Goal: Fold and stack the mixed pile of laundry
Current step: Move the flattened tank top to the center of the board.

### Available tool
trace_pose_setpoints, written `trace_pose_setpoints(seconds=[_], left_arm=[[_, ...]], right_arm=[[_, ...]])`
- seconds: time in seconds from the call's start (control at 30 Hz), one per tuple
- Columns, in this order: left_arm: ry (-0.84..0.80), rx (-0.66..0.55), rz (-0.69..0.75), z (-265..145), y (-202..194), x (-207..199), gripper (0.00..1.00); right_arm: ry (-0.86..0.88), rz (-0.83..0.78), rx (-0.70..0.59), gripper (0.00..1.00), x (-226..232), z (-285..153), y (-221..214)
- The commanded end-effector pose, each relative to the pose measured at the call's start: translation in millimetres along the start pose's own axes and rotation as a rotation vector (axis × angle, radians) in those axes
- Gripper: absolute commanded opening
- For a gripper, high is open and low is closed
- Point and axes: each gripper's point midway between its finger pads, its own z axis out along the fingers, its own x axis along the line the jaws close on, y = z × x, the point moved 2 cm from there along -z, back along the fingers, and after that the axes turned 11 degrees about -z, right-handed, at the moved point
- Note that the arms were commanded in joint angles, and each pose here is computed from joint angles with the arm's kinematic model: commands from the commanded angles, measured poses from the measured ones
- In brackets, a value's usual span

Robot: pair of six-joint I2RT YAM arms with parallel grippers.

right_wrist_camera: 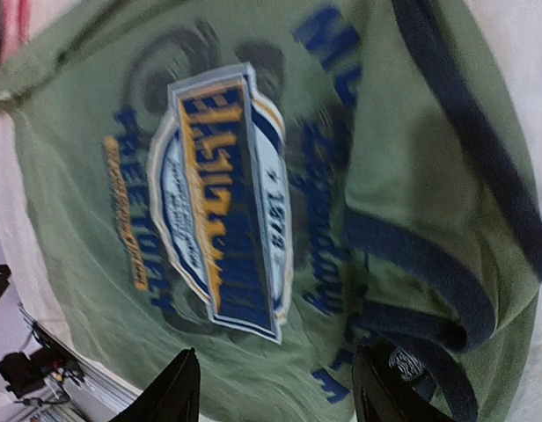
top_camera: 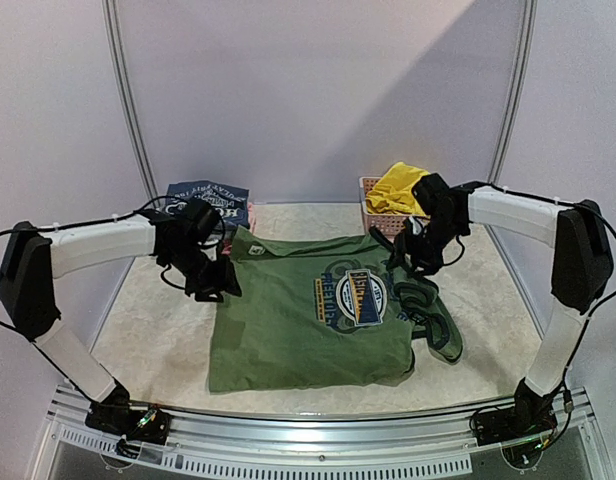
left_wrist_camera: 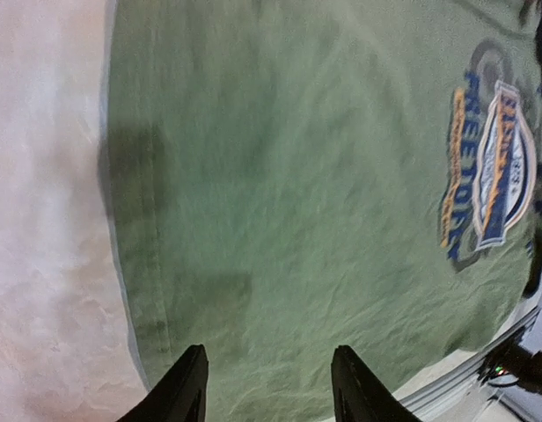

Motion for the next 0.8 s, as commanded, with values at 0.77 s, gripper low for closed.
trace_pose_setpoints(seconds=[0.77], left_arm=[[0.250, 0.176, 0.209, 91, -151, 55, 0.43]], right_arm=[[-0.237, 0.083, 0.387, 0.57, -90, 42, -183]])
